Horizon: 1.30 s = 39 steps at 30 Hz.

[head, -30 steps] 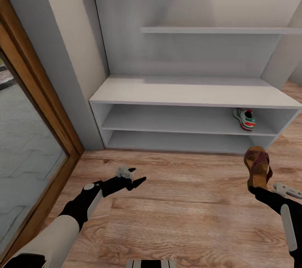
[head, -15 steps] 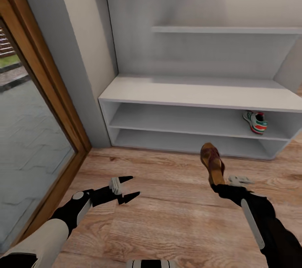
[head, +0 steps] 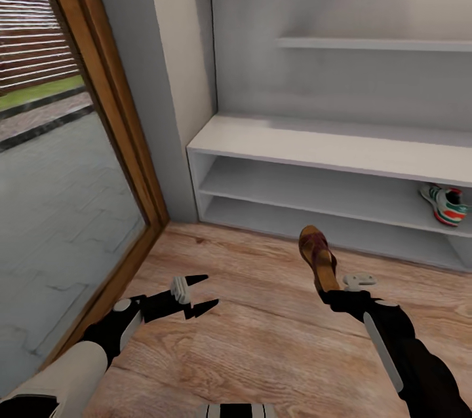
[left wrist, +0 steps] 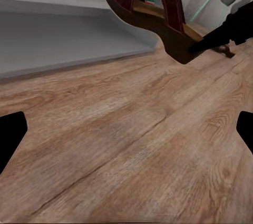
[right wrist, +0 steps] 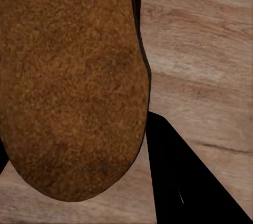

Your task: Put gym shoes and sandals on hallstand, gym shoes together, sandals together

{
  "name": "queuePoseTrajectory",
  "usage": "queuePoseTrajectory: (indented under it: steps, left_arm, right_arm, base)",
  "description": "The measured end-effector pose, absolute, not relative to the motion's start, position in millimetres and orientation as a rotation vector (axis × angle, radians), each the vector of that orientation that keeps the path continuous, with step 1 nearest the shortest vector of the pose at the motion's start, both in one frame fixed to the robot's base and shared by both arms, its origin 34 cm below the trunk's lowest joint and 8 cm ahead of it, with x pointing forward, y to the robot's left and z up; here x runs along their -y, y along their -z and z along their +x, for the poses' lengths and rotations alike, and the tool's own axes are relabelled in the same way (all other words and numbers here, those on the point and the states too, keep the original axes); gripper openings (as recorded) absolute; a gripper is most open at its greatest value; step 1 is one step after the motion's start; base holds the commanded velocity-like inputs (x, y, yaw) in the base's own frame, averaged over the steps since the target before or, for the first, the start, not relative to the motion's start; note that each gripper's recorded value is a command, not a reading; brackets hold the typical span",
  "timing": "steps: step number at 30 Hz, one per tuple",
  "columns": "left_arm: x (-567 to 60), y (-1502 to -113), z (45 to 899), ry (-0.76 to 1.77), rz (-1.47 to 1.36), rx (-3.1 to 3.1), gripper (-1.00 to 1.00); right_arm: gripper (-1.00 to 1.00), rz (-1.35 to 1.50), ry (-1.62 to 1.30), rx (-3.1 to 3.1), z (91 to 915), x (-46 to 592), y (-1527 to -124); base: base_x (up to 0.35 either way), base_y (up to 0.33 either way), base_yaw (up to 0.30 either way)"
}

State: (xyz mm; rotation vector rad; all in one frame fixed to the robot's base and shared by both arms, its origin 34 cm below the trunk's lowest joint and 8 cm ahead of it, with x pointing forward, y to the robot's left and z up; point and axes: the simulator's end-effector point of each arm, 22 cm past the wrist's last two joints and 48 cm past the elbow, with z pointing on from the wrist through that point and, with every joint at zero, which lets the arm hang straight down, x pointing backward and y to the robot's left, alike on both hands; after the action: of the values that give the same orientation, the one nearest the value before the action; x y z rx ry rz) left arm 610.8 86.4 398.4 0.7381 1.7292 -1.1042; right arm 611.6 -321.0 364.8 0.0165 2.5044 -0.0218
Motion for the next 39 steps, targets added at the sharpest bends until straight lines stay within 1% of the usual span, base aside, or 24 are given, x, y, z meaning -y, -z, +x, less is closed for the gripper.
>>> queuePoseTrajectory:
  steps: [8, 14, 16, 18, 23, 32, 39]
  left_arm:
    - [-84.5, -398.2, 610.3, 1.108, 0.737, -1.728, 1.00]
    - [-83.1, -398.6, 610.3, 1.110, 0.737, -1.727, 1.00]
    - [-80.6, -399.3, 610.0, 1.114, 0.738, -1.723, 1.00]
    - [-77.0, -400.3, 609.5, 1.120, 0.738, -1.719, 1.00]
    - [-73.9, -401.0, 609.1, 1.124, 0.737, -1.716, 1.00]
    - [-71.0, -401.3, 608.5, 1.129, 0.735, -1.714, 1.00]
    - [-65.0, -402.9, 607.8, 1.139, 0.733, -1.707, 1.00]
  right_arm:
    - [-1.00, 0.012, 0.036, -2.424, 624.6, 323.7, -371.8]
    - [-1.00, 0.054, 0.039, -2.555, 590.6, 329.6, -310.4]
    - [-1.00, 0.084, 0.017, -2.626, 580.8, 321.3, -283.8]
    - [-1.00, 0.101, -0.009, -2.648, 587.7, 309.7, -276.1]
    - [-1.00, 0.110, -0.047, -2.640, 605.1, 290.1, -279.2]
    - [-1.00, 0.109, -0.102, -2.623, 613.0, 260.2, -281.8]
    - [-1.00, 0.121, -0.053, -2.622, 613.6, 265.9, -281.9]
  base:
    - [0.000, 0.000, 0.032]
    - [0.000, 0.000, 0.001]
    - [0.000, 0.000, 0.000]
    - [0.000, 0.000, 0.000]
    - [0.000, 0.000, 0.000]
    - [0.000, 0.000, 0.000]
    - [0.000, 0.000, 0.000]
